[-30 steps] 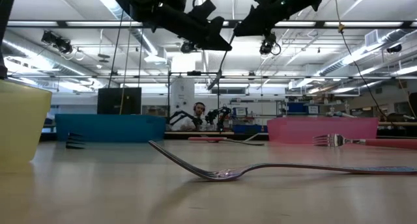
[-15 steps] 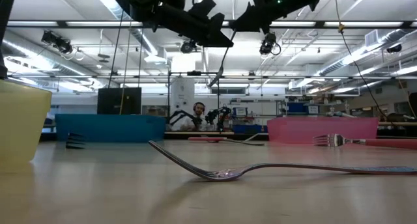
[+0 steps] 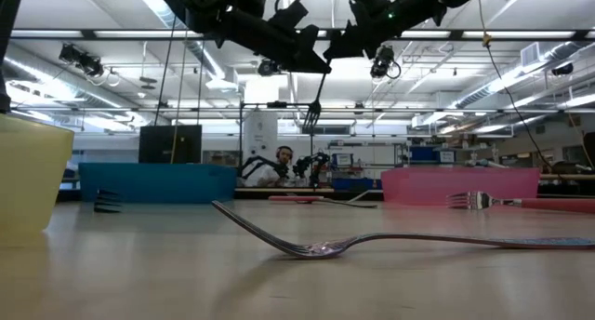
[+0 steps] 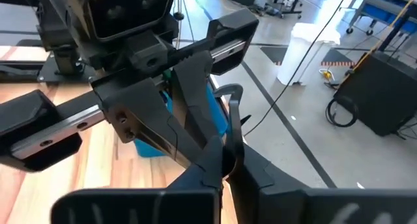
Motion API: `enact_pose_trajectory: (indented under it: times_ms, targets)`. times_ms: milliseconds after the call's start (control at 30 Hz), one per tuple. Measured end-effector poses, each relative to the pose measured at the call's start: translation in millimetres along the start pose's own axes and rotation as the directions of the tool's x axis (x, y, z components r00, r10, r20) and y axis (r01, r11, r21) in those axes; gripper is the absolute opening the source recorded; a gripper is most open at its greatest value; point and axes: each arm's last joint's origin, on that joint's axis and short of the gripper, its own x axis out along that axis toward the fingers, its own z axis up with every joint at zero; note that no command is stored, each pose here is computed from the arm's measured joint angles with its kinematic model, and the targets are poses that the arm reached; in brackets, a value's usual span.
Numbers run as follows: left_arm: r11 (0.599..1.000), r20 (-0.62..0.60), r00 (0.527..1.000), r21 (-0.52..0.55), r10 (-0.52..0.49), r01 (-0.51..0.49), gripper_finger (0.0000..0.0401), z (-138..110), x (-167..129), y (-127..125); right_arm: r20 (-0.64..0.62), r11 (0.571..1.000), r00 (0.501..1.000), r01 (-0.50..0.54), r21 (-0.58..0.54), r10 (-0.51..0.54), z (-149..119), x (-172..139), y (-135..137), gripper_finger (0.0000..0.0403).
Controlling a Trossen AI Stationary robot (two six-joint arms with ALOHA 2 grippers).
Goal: Sort silverware by color (type)
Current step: Put the middle left black fork in to the red bin
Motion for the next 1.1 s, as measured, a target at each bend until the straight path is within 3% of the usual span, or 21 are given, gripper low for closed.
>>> enact_pose_trajectory:
  times_ms: [200, 300, 467, 733, 967, 1100]
  targets:
    - [0.996, -0.01, 1.0, 0.087, -0.013, 0.014, 0.0024, -0.3, -0.1, -1.3, -0.043, 0.999, 0.999, 0.001, -0.048, -0.003, 0.3, -12.5, 0.5, 0.0011]
    - [0.993, -0.038, 0.999, 0.117, -0.012, 0.017, 0.0044, -2.5, -0.8, -1.3, -0.111, 0.996, 0.991, 0.066, -0.056, -0.072, -2.6, -24.1, -3.2, 0.0011]
    - [0.991, -0.095, 0.995, 0.129, -0.021, 0.033, 0.0085, -8.0, -1.2, -2.2, -0.264, 0.973, 0.939, 0.195, -0.121, -0.221, -11.3, -37.1, -5.2, 0.0011]
    - [0.987, -0.225, 0.974, 0.161, 0.014, 0.023, 0.0112, -8.2, -16.2, -3.9, -0.454, 0.961, 0.847, 0.246, -0.126, -0.276, -31.7, -47.2, -18.2, 0.0011]
    - [0.985, -0.342, 0.94, 0.164, 0.0, 0.059, 0.011, -7.2, -35.7, -1.7, -0.609, 0.919, 0.713, 0.387, -0.073, -0.348, -49.4, -58.0, -30.7, 0.0011]
    - [0.983, -0.403, 0.915, 0.166, -0.004, 0.077, 0.011, -11.2, -41.3, 0.6, -0.691, 0.871, 0.613, 0.49, -0.048, -0.383, -60.5, -61.7, -37.2, 0.0011]
